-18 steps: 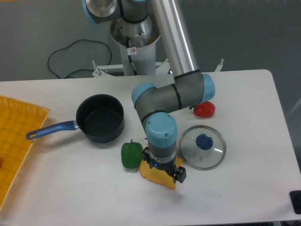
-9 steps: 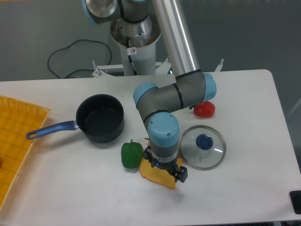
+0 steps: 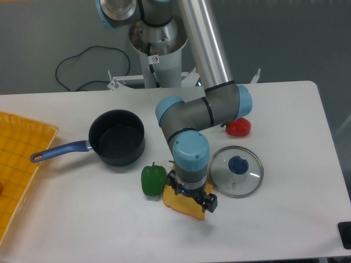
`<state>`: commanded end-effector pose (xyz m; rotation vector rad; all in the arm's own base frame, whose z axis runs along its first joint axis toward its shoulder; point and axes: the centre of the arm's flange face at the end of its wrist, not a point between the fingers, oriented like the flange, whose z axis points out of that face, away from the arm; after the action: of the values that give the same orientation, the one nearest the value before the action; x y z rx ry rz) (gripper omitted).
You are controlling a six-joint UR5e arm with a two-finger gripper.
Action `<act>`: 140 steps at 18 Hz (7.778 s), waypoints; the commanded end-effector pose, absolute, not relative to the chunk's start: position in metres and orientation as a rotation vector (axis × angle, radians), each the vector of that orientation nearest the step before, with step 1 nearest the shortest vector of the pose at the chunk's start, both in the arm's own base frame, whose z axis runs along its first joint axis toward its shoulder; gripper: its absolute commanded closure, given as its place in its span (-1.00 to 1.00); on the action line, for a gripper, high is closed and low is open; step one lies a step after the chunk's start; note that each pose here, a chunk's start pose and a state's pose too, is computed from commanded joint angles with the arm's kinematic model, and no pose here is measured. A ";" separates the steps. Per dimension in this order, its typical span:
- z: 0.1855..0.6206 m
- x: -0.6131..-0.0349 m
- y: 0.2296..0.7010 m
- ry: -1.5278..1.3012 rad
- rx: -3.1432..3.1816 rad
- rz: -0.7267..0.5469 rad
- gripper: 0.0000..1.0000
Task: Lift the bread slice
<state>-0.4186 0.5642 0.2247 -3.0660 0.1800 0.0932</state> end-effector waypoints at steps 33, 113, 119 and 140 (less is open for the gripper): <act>0.190 -0.412 0.558 0.141 -3.109 0.021 -1.00; 0.185 -0.413 0.561 0.129 -3.129 0.047 0.85; 0.195 -0.419 0.564 0.115 -3.099 0.041 0.97; 0.194 -0.394 0.554 0.118 -3.120 0.009 -1.00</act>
<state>-0.3943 0.5538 0.1938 -3.1202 0.1175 0.0089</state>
